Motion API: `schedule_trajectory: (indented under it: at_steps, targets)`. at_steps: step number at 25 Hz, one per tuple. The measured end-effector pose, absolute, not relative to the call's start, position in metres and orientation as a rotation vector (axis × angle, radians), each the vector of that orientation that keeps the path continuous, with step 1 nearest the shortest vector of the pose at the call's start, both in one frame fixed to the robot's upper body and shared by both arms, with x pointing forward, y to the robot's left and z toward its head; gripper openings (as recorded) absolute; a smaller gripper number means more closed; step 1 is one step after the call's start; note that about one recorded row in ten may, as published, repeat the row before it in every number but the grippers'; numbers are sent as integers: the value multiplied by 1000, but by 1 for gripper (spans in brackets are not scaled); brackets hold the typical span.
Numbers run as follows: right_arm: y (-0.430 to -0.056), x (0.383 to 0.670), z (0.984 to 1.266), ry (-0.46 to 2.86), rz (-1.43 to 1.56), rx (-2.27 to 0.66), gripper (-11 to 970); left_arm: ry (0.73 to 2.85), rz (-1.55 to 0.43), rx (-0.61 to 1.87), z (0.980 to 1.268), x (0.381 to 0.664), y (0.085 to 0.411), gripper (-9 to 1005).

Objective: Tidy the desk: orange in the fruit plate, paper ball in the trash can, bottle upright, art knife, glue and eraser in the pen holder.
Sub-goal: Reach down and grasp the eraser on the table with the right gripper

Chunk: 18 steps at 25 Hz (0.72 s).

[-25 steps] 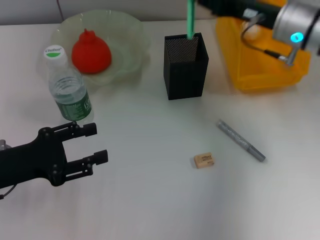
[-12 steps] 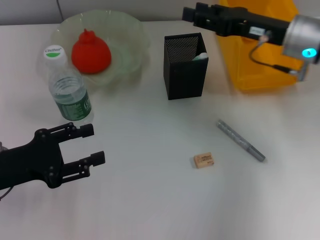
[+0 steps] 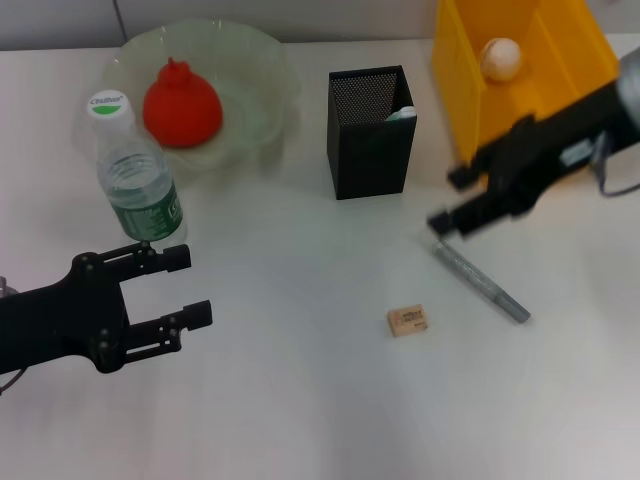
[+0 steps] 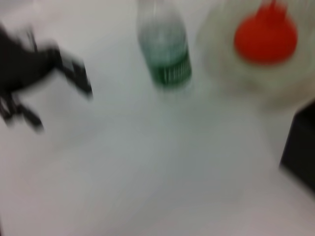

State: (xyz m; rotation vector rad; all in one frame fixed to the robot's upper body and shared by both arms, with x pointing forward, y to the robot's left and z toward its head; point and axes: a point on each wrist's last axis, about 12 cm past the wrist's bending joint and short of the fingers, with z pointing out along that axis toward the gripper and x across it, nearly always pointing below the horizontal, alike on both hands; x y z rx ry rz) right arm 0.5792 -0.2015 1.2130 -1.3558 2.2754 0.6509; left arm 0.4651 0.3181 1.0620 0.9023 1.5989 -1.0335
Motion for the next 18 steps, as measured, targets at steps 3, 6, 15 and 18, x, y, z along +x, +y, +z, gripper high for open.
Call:
schedule_trajectory:
  at_steps: [3,6,15,18]
  targets:
    - [-174,576,1204,2354,548,-1518,693,1598,-1035,903,1062,466,318,710]
    - [-147,573,1187,2381,467,-1634,692,1598,-1036,903,1063,466,318,710]
    - [-108,573,1144,2343,287,-1765,615,1595,-1042,897,1063,466,317,709]
    - [-106,576,1139,2347,277,-1769,541,1596,-1041,895,1063,466,318,709]
